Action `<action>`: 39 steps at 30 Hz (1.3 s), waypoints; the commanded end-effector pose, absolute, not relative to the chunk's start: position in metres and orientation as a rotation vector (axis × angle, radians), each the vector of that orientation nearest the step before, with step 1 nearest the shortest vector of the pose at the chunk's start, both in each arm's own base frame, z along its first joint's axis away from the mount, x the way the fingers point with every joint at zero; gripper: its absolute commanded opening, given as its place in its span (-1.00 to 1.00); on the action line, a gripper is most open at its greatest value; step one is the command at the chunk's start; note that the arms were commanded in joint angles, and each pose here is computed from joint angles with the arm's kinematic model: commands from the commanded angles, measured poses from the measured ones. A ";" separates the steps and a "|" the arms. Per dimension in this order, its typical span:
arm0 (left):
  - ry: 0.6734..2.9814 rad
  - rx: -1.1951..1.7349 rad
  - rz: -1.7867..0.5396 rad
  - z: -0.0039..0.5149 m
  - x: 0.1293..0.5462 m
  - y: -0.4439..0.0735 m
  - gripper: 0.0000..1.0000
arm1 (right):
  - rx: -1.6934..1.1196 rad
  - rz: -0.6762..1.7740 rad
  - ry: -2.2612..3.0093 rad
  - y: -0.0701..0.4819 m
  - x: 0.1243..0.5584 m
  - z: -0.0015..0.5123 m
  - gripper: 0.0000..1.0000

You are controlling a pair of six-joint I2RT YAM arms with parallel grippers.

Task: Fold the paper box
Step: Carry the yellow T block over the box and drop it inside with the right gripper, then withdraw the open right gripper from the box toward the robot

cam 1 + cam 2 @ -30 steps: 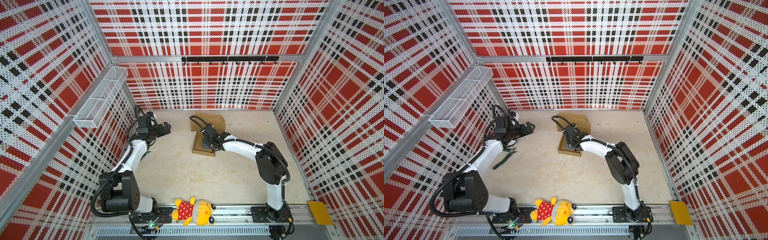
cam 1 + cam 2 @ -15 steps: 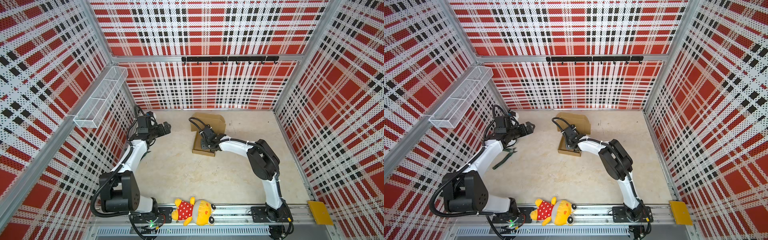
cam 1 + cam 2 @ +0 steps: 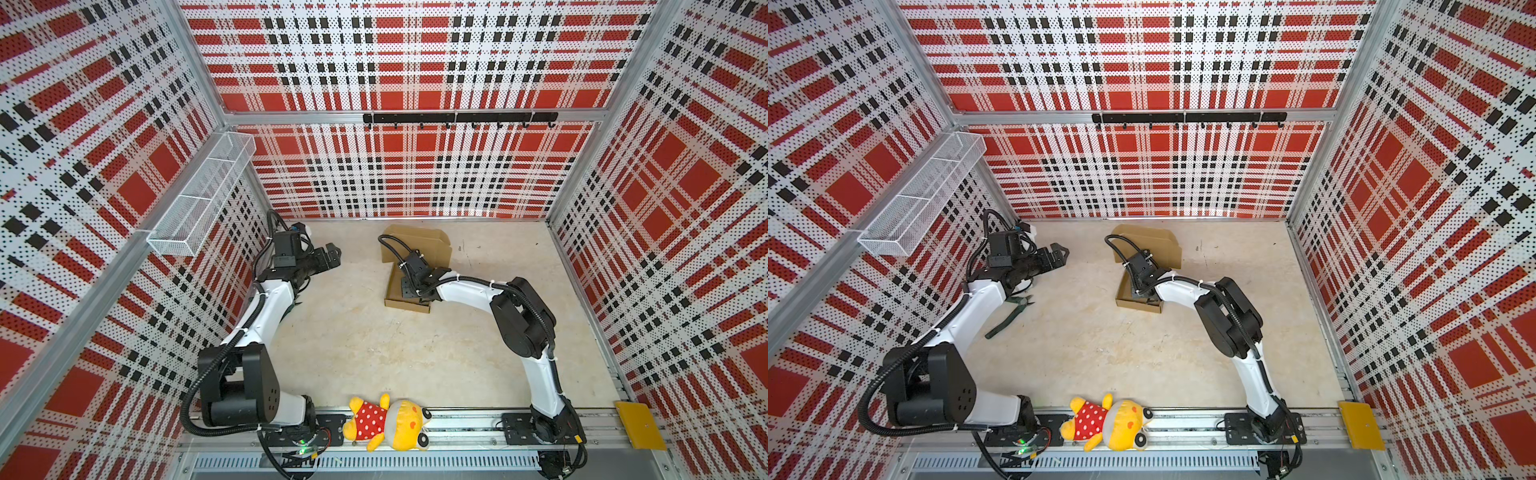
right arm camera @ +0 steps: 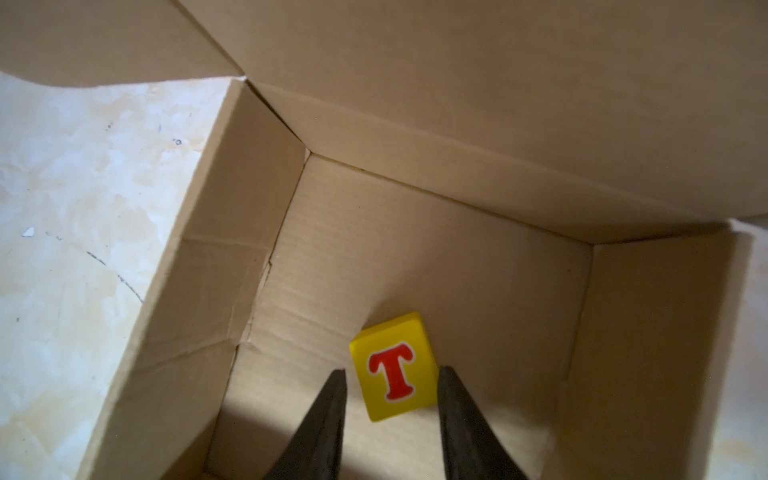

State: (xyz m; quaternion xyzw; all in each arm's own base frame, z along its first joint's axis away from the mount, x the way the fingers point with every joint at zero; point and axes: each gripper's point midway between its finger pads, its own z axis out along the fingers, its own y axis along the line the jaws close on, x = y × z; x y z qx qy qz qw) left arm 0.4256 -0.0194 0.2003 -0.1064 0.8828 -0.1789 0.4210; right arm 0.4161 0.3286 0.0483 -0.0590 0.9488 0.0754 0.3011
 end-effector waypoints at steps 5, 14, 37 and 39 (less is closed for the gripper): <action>2.163 -0.292 -0.446 0.214 0.424 -0.011 0.99 | -0.127 0.250 2.461 0.332 0.423 0.073 -0.09; 2.158 -0.281 -0.459 0.217 0.424 -0.013 0.99 | -0.111 0.249 2.406 0.316 0.412 0.111 0.12; 2.185 -0.262 -0.473 0.205 0.428 -0.018 0.99 | -0.019 0.128 2.395 0.245 0.367 0.124 0.72; 2.192 -0.262 -0.460 0.202 0.429 -0.017 0.99 | -0.018 0.118 2.389 0.238 0.361 0.124 0.78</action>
